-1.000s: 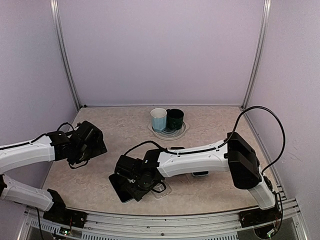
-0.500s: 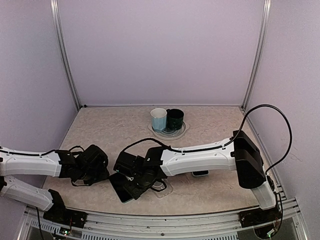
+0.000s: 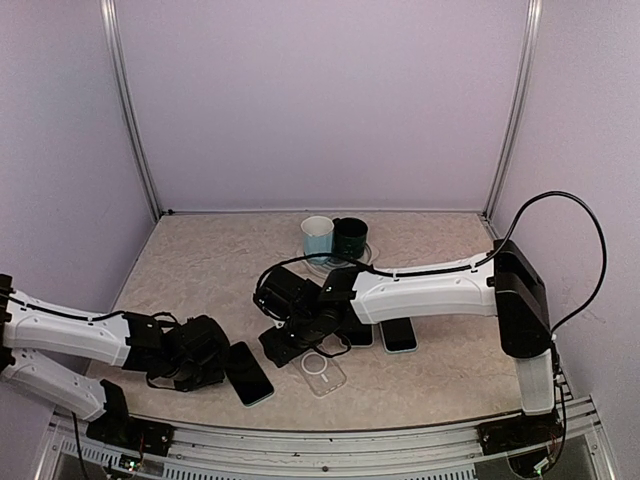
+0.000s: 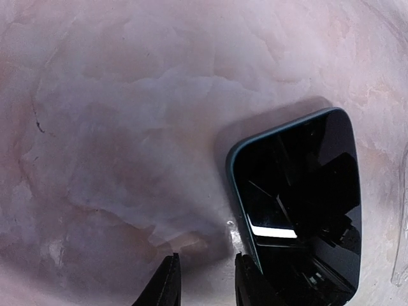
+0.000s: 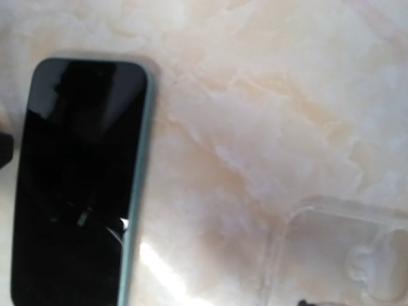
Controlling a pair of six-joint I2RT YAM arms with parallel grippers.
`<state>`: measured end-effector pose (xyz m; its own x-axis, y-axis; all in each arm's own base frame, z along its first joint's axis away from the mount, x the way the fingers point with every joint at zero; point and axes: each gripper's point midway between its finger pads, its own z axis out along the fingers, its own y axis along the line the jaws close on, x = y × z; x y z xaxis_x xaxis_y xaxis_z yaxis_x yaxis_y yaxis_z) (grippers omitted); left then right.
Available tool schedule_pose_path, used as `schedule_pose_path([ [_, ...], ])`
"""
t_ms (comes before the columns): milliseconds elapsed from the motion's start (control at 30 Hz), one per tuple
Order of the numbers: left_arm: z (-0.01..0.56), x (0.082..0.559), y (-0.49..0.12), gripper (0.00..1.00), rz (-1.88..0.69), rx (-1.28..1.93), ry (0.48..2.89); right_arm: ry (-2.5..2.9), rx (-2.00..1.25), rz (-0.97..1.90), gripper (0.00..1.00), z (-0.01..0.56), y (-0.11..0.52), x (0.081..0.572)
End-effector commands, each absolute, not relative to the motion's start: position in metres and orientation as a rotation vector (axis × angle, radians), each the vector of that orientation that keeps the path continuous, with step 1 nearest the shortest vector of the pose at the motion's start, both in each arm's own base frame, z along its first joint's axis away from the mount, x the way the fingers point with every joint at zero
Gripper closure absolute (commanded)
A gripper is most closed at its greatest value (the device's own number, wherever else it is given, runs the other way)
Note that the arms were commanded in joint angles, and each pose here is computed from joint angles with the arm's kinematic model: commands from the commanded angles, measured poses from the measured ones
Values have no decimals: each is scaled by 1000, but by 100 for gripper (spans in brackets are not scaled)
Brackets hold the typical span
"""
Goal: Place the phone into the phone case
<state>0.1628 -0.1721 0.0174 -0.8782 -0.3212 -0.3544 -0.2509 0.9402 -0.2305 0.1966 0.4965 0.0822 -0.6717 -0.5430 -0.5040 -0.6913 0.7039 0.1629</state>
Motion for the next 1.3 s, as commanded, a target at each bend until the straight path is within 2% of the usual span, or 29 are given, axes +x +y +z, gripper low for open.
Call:
schedule_pose_path([
  [0, 11, 154, -154, 71, -181, -474, 2699, 2455, -951, 567, 38, 97, 506, 191],
  [67, 5, 151, -154, 74, -159, -470, 2721, 2458, -956, 578, 38, 95, 509, 190],
  [300, -11, 159, -175, 74, -174, -399, 2732, 2469, -910, 568, 38, 92, 506, 200],
  [467, -11, 156, -207, 75, -279, -329, 2759, 2480, -820, 578, 38, 98, 492, 212],
  [667, -6, 140, -235, 80, -364, -244, 2799, 2497, -768, 539, 37, 93, 479, 224],
  [833, -10, 118, -224, 83, -292, -184, 2851, 2538, -772, 543, 40, 83, 471, 216],
  [1000, -3, 109, -215, 83, -270, -132, 2831, 2568, -782, 630, 64, 81, 461, 197],
  [1133, -6, 108, -221, 83, -264, -99, 2828, 2641, -820, 731, 94, 63, 458, 174],
  [1167, -8, 108, -223, 82, -258, -91, 2829, 2651, -825, 730, 97, 59, 457, 172],
  [1267, -12, 109, -229, 82, -236, -58, 2825, 2655, -839, 714, 98, 54, 461, 170],
])
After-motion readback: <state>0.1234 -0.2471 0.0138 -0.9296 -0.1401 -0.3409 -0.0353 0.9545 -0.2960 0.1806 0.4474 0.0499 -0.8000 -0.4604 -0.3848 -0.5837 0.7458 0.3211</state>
